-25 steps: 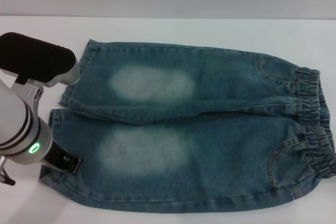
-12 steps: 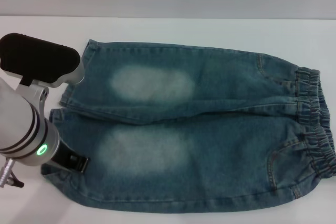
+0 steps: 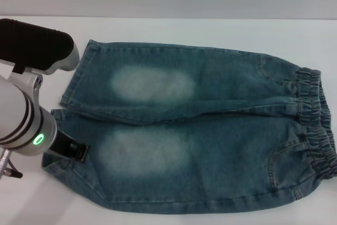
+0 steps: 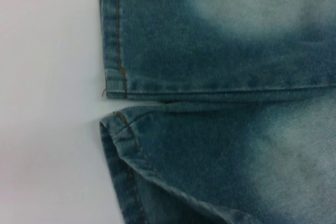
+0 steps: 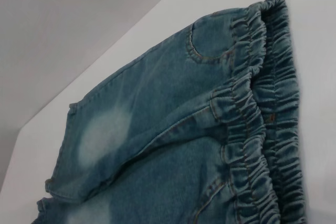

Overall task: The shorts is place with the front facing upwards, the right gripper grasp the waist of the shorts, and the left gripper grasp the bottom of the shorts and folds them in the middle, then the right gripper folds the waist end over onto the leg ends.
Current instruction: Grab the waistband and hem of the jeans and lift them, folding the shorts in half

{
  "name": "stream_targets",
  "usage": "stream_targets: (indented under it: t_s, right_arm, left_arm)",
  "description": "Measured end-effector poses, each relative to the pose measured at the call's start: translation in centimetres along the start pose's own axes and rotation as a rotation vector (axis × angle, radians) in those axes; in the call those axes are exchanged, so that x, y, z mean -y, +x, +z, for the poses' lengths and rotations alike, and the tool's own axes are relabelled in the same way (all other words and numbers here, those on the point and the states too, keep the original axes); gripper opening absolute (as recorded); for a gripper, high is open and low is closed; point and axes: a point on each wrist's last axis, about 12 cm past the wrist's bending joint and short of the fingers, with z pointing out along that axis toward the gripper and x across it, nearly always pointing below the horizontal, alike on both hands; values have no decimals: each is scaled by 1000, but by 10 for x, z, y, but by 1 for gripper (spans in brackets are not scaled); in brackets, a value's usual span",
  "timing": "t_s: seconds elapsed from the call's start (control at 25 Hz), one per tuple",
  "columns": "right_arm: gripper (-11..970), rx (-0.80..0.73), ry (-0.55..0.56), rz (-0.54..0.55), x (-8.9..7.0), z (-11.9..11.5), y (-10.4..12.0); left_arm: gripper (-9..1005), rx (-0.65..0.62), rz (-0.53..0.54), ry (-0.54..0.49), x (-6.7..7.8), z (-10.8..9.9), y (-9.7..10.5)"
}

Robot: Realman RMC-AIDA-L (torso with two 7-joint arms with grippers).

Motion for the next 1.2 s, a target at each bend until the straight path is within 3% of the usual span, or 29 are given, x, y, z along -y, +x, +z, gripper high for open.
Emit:
stream_targets:
  t_s: [1.2]
  right_arm:
    - [543, -31, 12, -19, 4, 26, -9]
  left_arm:
    - [17, -25, -9, -4, -1, -1, 5]
